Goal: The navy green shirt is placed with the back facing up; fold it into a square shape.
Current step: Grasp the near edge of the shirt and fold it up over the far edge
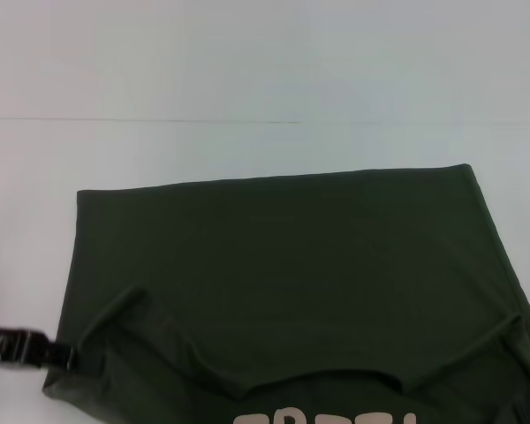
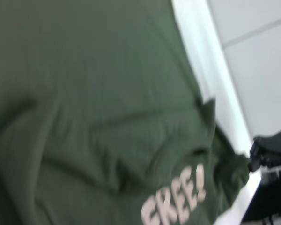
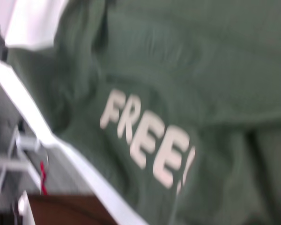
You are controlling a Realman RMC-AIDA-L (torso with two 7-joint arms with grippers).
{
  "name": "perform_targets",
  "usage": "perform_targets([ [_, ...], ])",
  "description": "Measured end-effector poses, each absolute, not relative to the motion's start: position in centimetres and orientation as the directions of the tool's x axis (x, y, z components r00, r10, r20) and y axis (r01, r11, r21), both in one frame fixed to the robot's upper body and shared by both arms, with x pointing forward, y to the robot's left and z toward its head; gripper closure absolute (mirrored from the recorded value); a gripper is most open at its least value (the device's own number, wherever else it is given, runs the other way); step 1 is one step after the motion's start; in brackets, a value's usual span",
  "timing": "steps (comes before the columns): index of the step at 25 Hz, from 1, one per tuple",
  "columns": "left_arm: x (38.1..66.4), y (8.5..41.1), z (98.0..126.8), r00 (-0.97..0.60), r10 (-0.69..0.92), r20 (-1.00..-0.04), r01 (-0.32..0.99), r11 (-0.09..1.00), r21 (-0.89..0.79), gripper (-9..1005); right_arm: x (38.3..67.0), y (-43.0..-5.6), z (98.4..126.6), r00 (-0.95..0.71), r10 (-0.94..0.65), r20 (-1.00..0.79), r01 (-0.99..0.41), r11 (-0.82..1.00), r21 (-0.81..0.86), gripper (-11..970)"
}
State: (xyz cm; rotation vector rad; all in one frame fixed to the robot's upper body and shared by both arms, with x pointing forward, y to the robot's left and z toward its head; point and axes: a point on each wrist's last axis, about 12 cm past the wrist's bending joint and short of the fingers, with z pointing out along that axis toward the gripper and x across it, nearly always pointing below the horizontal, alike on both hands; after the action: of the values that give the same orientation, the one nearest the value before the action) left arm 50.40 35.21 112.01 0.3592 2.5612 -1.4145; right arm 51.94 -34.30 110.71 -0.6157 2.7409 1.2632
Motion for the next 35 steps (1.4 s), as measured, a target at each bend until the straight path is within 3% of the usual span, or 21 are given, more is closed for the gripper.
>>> perform_targets([
  [4, 51.9, 35.6, 112.6, -0.947, 0.014, -0.32, 0.278, 0.532, -0.8, 900, 53.0, -35.7, 111.8, -0.95, -0.16, -0.269, -0.311, 0.575, 0.757, 889],
  [7, 53.8, 36.2, 111.9, -0.933, -0.148, -0.329, 0.178, 0.605, -0.776, 898, 54.0, -36.2, 112.3, -0.949, -0.044, -0.312, -0.281, 0.569, 0.773, 884],
  [17, 56.4, 35.9, 111.0, -0.826, -0.355, -0.438, 0.154, 0.605, -0.781, 892, 57.5, -36.3, 111.7, -0.859, 0.272, -0.435, -0.196, 0.61, 0.768, 869],
  [35, 59.3, 34.3, 108.2, -0.643, -0.495, -0.584, 0.098, 0.704, -0.704, 880, 61.8, -34.0, 109.9, -0.695, 0.439, -0.57, -0.099, 0.726, 0.68, 841],
])
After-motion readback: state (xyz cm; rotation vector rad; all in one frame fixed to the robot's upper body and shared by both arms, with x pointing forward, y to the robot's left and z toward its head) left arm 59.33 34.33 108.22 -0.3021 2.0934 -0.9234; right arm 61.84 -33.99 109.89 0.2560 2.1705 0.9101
